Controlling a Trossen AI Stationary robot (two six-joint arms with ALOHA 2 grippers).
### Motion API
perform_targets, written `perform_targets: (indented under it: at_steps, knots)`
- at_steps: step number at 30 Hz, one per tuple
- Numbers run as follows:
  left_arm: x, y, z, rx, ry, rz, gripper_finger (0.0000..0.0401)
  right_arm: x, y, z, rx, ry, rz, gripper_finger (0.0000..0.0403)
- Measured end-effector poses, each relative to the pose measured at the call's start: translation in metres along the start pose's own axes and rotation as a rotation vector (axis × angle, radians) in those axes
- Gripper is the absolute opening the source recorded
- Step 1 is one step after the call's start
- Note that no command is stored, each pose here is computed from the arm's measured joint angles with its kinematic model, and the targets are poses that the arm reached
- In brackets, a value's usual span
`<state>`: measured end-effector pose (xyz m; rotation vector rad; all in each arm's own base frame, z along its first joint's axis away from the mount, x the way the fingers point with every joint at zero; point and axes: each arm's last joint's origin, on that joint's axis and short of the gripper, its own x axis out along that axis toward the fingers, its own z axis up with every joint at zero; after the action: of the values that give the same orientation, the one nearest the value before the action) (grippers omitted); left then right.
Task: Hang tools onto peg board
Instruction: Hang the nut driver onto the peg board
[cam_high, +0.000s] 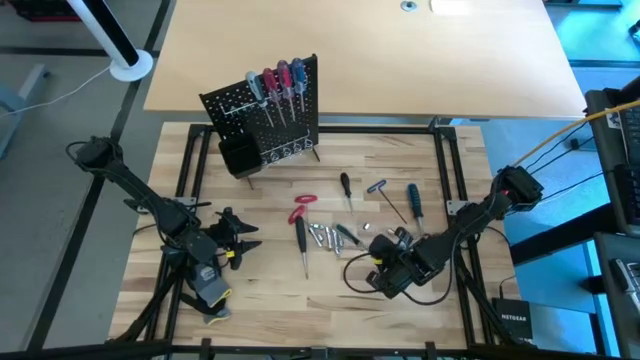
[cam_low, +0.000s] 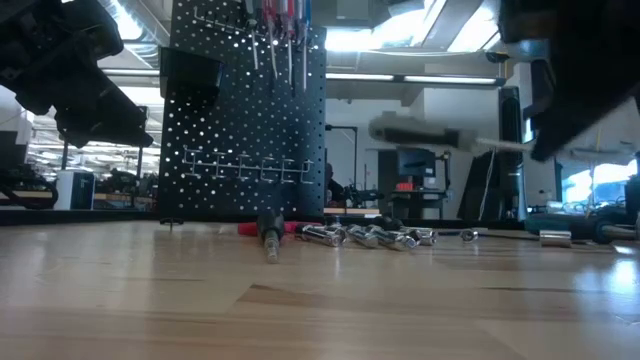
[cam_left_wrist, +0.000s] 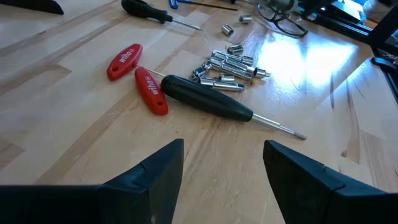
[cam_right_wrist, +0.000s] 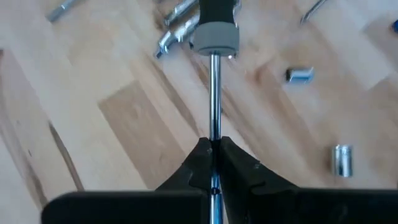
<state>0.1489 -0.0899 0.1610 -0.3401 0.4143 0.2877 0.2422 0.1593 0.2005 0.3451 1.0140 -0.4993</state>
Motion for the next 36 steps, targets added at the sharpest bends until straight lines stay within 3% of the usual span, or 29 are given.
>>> perform_targets:
  at_steps: [10, 18, 32, 36]
  knots:
    - [0.0, 0.0, 0.0, 0.0, 0.0, 0.0, 0.021, -0.007, -0.001, 0.003, -0.027, 0.006, -0.039, 0.0019]
    - [0.0, 0.0, 0.0, 0.0, 0.0, 0.0, 0.021, -0.004, -0.006, 0.006, -0.025, -0.069, -0.117, 0.0019]
    - [0.0, 0.0, 0.0, 0.0, 0.0, 0.0, 0.021, 0.03, -0.007, -0.009, -0.129, -0.009, -0.306, 0.0019]
    - [0.0, 0.0, 0.0, 0.0, 0.0, 0.0, 0.021, 0.041, -0.017, -0.02, -0.093, -0.012, -0.33, 0.0019]
